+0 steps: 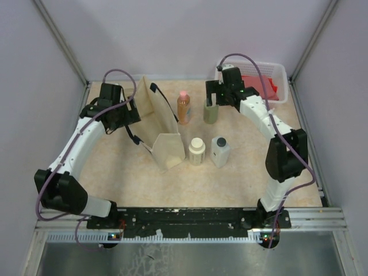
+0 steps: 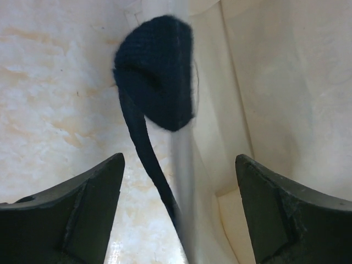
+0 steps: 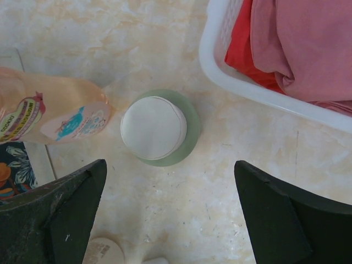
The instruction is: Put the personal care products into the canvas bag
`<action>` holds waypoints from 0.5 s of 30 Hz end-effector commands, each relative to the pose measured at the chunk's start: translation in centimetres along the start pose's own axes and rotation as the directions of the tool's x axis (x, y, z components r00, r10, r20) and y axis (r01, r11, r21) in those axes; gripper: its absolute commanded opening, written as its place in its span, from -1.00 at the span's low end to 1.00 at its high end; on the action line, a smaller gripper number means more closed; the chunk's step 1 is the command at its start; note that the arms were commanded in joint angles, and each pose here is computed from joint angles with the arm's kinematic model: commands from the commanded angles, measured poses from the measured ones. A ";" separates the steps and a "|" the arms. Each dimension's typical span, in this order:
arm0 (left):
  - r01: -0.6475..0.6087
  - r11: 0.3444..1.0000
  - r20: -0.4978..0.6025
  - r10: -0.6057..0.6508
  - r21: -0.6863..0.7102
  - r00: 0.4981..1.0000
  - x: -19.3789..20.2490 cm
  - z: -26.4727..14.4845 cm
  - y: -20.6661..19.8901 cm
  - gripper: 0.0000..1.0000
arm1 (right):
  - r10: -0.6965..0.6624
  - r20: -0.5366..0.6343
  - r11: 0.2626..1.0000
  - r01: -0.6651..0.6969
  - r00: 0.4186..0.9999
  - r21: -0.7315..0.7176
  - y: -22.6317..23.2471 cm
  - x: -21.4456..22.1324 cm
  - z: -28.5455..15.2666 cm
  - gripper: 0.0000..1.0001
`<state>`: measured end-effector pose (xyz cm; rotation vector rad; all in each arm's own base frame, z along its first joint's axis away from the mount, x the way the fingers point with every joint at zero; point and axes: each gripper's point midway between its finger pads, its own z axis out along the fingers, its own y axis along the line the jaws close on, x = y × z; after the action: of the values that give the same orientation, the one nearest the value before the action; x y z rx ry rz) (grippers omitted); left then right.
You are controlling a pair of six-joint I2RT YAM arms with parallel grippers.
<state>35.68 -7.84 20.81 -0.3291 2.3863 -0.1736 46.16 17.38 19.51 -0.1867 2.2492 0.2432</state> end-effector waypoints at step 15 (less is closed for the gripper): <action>-0.025 0.975 -0.120 0.053 0.221 0.991 3.0 2.6 -3.6 -0.73 | -0.109 -0.025 0.993 0.110 0.994 0.051 0.8 -1.2 3.5 0.98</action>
<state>36.66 -10.59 17.74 -0.2389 2.4480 -0.3269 48.33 18.88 16.87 -0.2674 2.2906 0.1731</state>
